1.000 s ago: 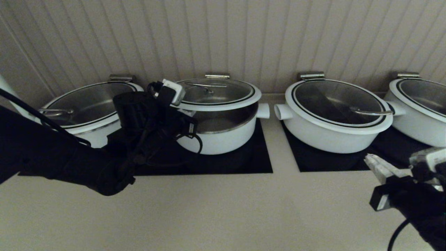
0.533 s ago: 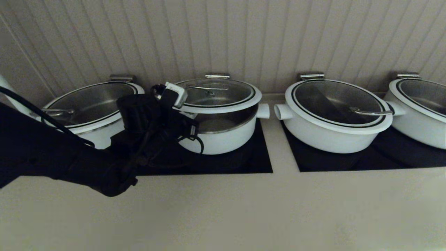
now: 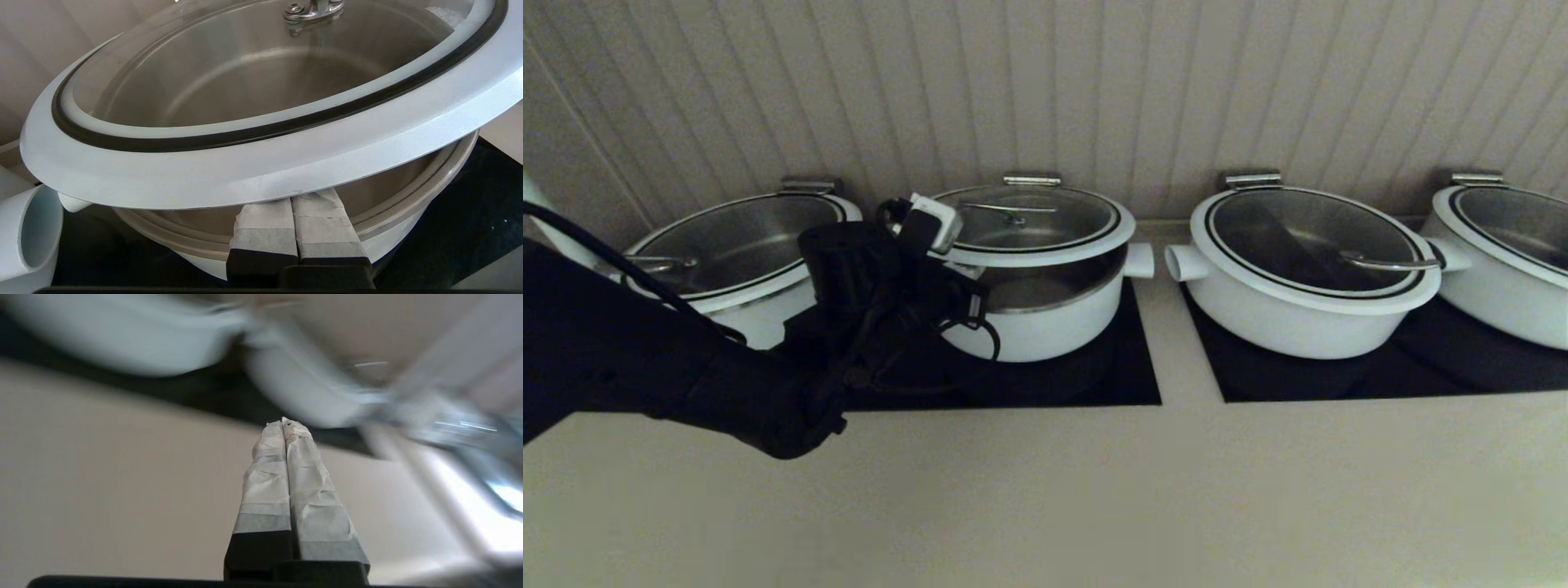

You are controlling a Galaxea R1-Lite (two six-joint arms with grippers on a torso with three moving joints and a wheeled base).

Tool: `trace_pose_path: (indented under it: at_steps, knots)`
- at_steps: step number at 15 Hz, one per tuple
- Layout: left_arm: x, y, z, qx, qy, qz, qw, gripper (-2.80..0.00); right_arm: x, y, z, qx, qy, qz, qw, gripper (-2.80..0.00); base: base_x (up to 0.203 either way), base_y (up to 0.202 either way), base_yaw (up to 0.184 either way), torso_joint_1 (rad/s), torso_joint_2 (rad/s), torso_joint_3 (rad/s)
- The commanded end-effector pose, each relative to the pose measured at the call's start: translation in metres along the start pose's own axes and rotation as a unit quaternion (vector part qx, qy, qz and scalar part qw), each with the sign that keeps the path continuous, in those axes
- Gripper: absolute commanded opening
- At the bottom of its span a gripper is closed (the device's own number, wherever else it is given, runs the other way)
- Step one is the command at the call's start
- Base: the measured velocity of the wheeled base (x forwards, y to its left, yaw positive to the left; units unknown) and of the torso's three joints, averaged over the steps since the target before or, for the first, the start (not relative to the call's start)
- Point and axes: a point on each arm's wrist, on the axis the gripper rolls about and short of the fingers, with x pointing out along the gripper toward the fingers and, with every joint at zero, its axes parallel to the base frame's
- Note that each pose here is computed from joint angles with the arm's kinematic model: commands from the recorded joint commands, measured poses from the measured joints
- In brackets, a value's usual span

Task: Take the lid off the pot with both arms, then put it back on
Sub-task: Open the pot lid completely

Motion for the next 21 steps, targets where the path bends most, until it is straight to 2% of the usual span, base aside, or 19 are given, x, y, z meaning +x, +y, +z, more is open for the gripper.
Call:
trace_pose_path:
  at_steps: [1,3,5,7,13,17,18,20,21]
  knots:
    - [0.000,-0.001,0.001,0.000,-0.004,0.000,1.0000,-2.80,-0.014,0.014,-0.022,0.041,0.015,0.148,0.988,-2.80,0.000,0.000,0.000,0.000,0.00,0.000]
    - [0.001,-0.001,0.001,0.000,-0.004,-0.001,1.0000,-2.80,-0.018,0.022,-0.034,0.086,0.079,0.209,0.971,-2.80,0.000,0.000,0.000,0.000,0.00,0.000]
    - [0.001,-0.001,0.001,0.000,-0.004,-0.002,1.0000,-2.80,-0.019,0.023,-0.035,0.127,0.087,0.228,0.961,-2.80,0.000,0.000,0.000,0.000,0.00,0.000]
    - [0.000,-0.002,0.001,0.000,-0.005,-0.002,1.0000,-2.80,-0.020,0.025,-0.038,0.137,0.102,0.239,0.956,-2.80,0.000,0.000,0.000,0.000,0.00,0.000]
    - [0.000,-0.001,0.000,0.000,-0.003,-0.001,1.0000,-2.80,-0.020,0.025,-0.038,0.138,0.102,0.238,0.956,-2.80,0.000,0.000,0.000,0.000,0.00,0.000]
    - [-0.001,-0.001,0.001,-0.001,-0.019,0.003,0.9998,-2.80,-0.021,0.025,-0.038,0.140,0.099,0.230,0.958,-2.80,0.000,0.000,0.000,0.000,0.00,0.000]
    - [-0.002,-0.001,0.001,-0.001,-0.019,0.003,0.9998,-2.80,-0.024,0.024,-0.038,0.143,0.082,0.215,0.963,-2.80,0.000,0.000,0.000,0.000,0.00,0.000]
    - [-0.001,-0.001,0.002,-0.001,-0.021,0.003,0.9998,-2.80,-0.036,0.022,-0.040,0.155,0.014,0.179,0.971,-2.80,0.000,0.000,0.000,0.000,0.00,0.000]
    - [0.000,-0.001,0.000,-0.001,-0.019,0.003,0.9998,-2.80,-0.040,0.021,-0.042,0.168,-0.007,0.165,0.972,-2.80,0.000,0.000,0.000,0.000,0.00,0.000]
